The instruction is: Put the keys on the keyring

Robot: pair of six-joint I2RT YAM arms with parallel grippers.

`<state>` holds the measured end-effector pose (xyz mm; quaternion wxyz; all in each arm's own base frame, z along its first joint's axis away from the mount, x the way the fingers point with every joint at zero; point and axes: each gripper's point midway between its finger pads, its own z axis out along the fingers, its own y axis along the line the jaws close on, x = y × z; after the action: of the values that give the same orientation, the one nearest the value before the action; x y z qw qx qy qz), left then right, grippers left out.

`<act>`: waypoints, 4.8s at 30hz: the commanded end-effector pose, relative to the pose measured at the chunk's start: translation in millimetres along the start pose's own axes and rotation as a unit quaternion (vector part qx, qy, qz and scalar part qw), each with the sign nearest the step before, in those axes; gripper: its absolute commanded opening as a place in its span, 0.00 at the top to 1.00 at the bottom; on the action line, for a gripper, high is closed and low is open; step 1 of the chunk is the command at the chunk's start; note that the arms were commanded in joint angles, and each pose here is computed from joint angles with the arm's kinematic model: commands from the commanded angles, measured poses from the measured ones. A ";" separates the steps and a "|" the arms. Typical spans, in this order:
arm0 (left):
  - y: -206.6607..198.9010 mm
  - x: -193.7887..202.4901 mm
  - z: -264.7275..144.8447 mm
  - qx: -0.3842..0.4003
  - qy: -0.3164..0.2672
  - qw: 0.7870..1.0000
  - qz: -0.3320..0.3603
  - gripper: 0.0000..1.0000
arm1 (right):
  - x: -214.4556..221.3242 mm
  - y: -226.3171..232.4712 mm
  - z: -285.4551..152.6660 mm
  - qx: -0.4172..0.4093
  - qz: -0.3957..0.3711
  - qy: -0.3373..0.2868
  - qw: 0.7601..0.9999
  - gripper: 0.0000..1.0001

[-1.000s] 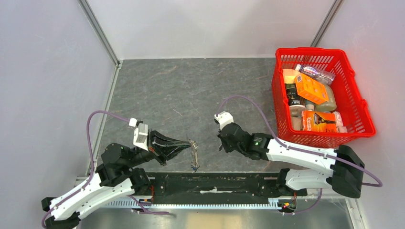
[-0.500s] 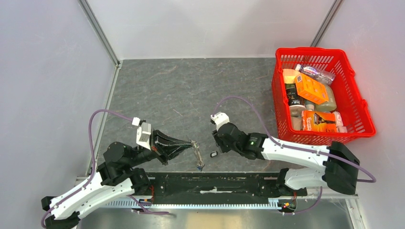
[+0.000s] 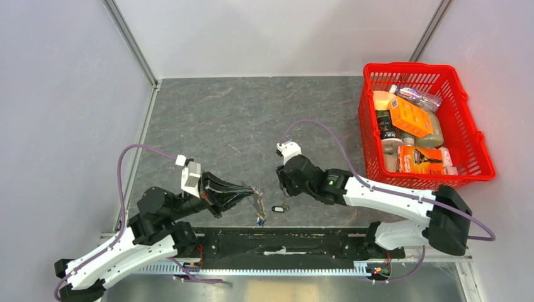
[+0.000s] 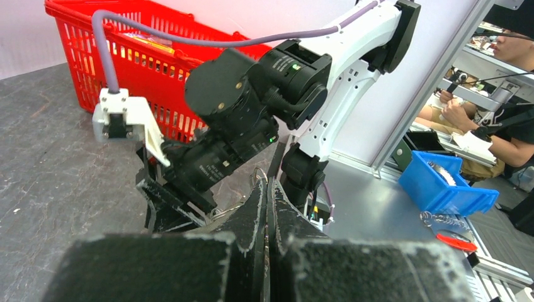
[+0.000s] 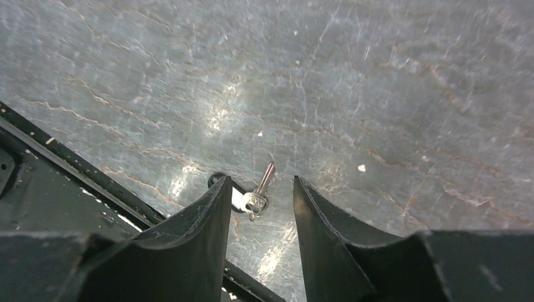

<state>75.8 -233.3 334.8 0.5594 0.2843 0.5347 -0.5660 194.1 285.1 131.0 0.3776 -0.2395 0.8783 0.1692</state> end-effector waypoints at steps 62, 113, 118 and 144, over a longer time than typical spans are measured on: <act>-1.9 -22.4 0.0 -0.006 -0.028 0.999 0.017 0.98 | 103.1 19.0 44.2 -0.089 0.073 0.109 0.987 0.75; 27.4 -16.5 9.8 -0.069 -0.029 0.997 0.031 0.98 | -54.5 84.0 -185.3 -0.359 -0.111 -0.028 0.926 1.00; 38.7 -13.8 7.6 -0.096 -0.033 0.994 0.034 0.98 | -78.1 91.9 -173.2 -0.344 -0.082 -0.036 0.935 1.00; 36.8 -16.3 0.8 -0.093 -0.044 0.994 0.045 0.98 | -153.1 126.2 -147.1 -0.346 -0.046 -0.093 0.933 1.00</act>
<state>115.0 -225.7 320.1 0.6029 0.2287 0.5808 -0.4969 128.4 355.6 325.4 0.3294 -0.3841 0.7417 0.4403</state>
